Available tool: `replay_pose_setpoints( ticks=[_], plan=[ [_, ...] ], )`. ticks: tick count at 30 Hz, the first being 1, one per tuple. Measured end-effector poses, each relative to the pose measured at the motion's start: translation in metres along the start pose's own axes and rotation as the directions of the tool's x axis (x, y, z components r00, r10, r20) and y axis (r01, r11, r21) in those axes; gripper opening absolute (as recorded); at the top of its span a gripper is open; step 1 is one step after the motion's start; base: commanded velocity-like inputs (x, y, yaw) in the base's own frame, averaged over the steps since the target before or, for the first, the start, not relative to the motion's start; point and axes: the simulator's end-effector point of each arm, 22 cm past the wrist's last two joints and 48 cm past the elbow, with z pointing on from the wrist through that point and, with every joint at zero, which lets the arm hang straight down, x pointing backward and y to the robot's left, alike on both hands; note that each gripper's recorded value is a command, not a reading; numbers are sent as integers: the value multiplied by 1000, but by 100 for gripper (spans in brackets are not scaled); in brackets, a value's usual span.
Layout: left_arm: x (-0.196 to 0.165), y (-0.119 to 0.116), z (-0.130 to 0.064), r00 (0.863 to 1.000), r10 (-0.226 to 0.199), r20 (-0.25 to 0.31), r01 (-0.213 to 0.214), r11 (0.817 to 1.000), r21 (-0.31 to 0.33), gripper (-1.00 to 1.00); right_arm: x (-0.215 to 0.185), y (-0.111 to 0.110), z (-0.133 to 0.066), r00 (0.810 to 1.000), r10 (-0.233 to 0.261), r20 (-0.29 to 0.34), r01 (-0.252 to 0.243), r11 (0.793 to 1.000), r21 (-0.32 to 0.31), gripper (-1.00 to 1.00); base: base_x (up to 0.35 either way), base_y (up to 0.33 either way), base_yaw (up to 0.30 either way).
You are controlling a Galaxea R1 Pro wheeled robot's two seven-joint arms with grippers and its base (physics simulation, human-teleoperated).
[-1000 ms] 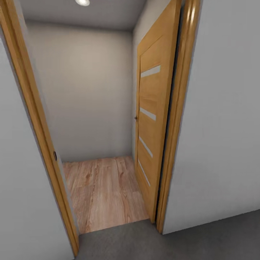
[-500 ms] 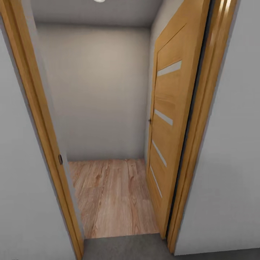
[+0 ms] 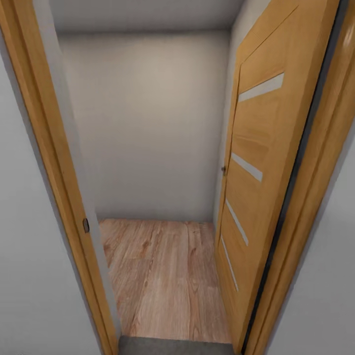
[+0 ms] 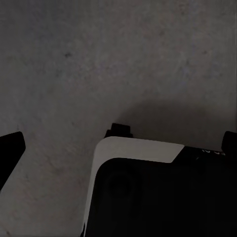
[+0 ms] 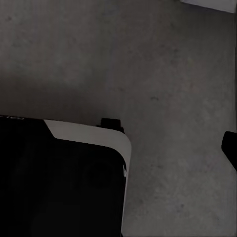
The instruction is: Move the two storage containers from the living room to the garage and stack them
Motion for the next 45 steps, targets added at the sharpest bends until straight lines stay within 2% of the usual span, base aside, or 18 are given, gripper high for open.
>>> replay_pose_setpoints(
  ticks=[30,45],
  plan=[
    [0,1,0,1000,0,-2,0,1000,-2,100,0,1,0,1000,1,1,-1,1000,0,100,317,-1,21],
    [-1,1,0,1000,0,4,0,1000,-2,100,0,0,0,1000,-7,-1,7,1000,-2,100,44,0,16]
  ],
)
